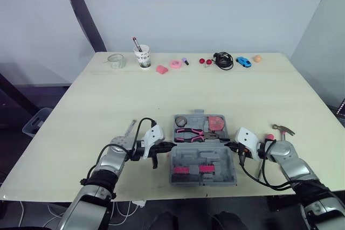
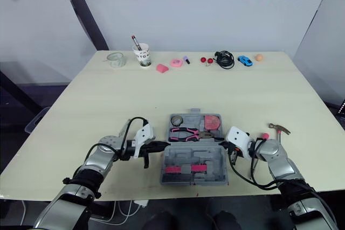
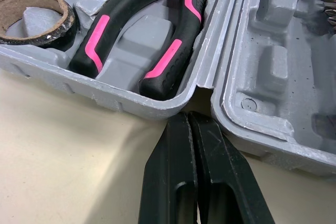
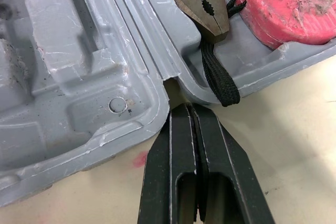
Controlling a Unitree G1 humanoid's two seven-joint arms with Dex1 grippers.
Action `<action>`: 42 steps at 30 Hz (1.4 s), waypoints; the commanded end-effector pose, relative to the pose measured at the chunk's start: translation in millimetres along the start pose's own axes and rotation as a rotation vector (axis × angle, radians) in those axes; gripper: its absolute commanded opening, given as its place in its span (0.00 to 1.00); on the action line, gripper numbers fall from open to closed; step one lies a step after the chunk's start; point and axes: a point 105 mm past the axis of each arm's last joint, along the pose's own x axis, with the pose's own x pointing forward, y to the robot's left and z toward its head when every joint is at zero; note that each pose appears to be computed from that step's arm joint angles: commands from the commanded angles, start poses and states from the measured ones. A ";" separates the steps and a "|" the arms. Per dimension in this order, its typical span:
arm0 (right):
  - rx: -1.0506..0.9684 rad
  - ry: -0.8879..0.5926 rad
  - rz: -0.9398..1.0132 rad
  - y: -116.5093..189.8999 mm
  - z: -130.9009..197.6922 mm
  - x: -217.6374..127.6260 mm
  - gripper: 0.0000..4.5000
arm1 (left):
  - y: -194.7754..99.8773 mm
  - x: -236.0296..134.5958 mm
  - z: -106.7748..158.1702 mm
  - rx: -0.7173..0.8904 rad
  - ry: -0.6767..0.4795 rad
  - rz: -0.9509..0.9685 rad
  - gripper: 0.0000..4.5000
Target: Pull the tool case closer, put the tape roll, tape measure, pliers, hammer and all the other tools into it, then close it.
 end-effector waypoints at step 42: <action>0.002 0.022 0.048 8.2 1.8 1.7 0.01 | -8.4 9.1 -7.4 -0.003 0.035 -0.035 0.03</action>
